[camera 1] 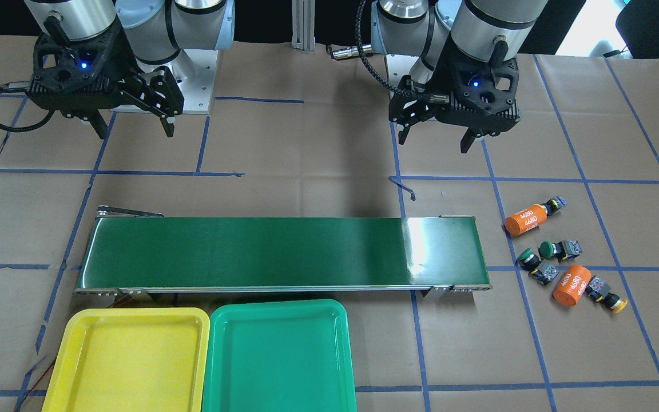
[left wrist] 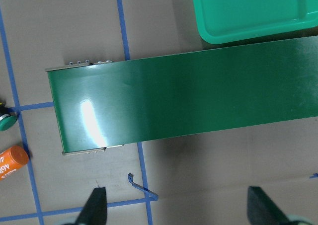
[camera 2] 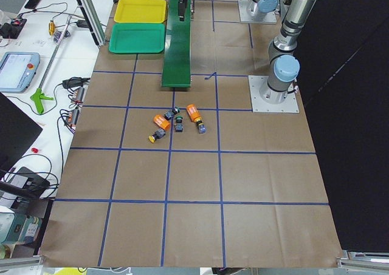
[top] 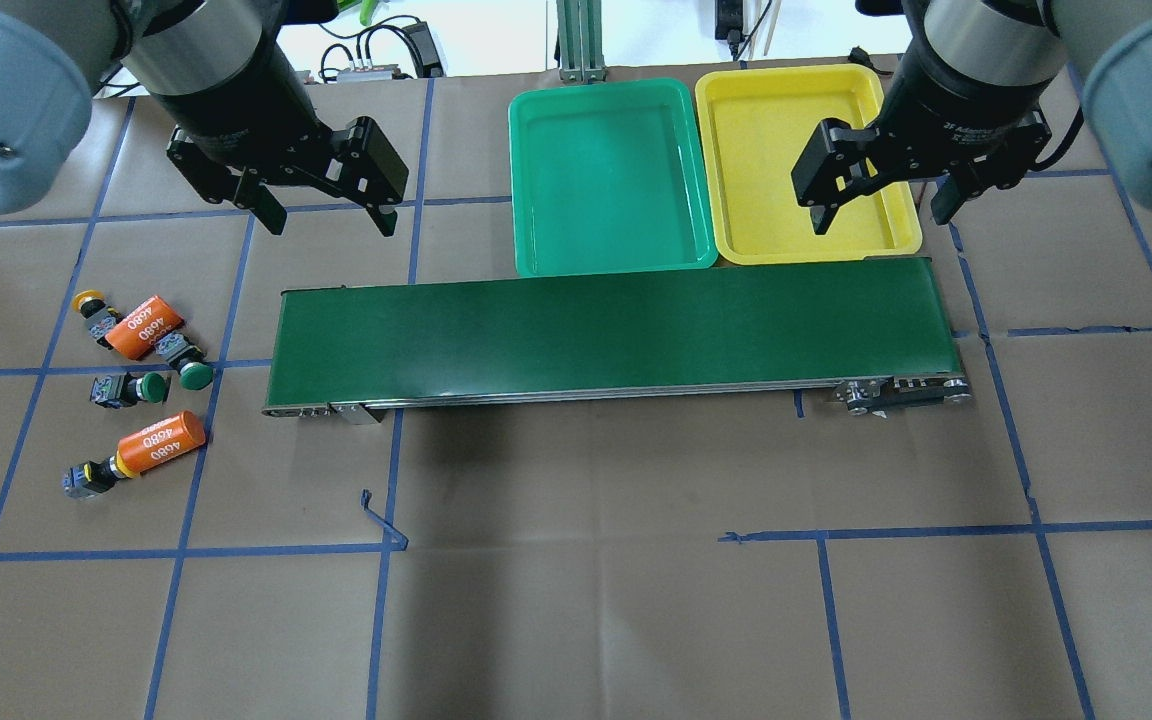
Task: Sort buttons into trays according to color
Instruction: 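Move the left gripper down toward the pile of cells and buttons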
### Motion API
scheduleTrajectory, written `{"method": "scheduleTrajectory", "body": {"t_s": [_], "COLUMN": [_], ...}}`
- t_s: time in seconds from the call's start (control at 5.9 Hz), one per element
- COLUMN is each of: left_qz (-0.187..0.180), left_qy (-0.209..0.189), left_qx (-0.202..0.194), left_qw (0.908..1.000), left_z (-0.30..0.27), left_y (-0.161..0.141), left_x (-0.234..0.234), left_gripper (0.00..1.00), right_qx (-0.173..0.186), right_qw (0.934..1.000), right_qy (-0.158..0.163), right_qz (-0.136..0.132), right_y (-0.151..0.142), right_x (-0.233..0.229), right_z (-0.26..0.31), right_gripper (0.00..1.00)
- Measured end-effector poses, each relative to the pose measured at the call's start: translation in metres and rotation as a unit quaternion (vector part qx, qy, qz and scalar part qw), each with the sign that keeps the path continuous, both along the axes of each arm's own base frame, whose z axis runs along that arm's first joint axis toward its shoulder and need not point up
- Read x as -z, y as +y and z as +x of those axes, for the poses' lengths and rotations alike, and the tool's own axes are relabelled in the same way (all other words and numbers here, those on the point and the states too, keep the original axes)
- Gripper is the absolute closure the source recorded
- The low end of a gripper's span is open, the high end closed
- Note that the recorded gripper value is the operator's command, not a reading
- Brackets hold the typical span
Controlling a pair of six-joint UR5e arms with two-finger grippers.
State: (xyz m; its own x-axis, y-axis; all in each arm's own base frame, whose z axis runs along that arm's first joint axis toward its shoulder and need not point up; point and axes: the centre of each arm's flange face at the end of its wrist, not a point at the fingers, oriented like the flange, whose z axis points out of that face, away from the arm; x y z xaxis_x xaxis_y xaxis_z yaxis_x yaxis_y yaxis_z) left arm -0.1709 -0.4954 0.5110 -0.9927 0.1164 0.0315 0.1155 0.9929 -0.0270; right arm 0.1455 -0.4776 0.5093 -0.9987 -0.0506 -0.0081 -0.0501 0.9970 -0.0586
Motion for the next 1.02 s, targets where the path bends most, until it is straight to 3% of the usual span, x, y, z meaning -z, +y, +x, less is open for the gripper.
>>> {"method": "scheduleTrajectory", "body": {"t_s": [1.02], "left_qz": [0.008], "left_qy": [-0.008], "left_qx": [-0.004], "left_qw": [0.9999], "left_z": [0.009], "left_y": [0.006], "left_x": [-0.004], "left_gripper": [0.02], "right_qx": [0.002], "right_qw": [0.9999], "right_qy": [0.006], "right_qz": [-0.014], "right_y": [-0.015], "right_x": [-0.006], "right_z": [-0.001], "right_gripper": [0.00]}}
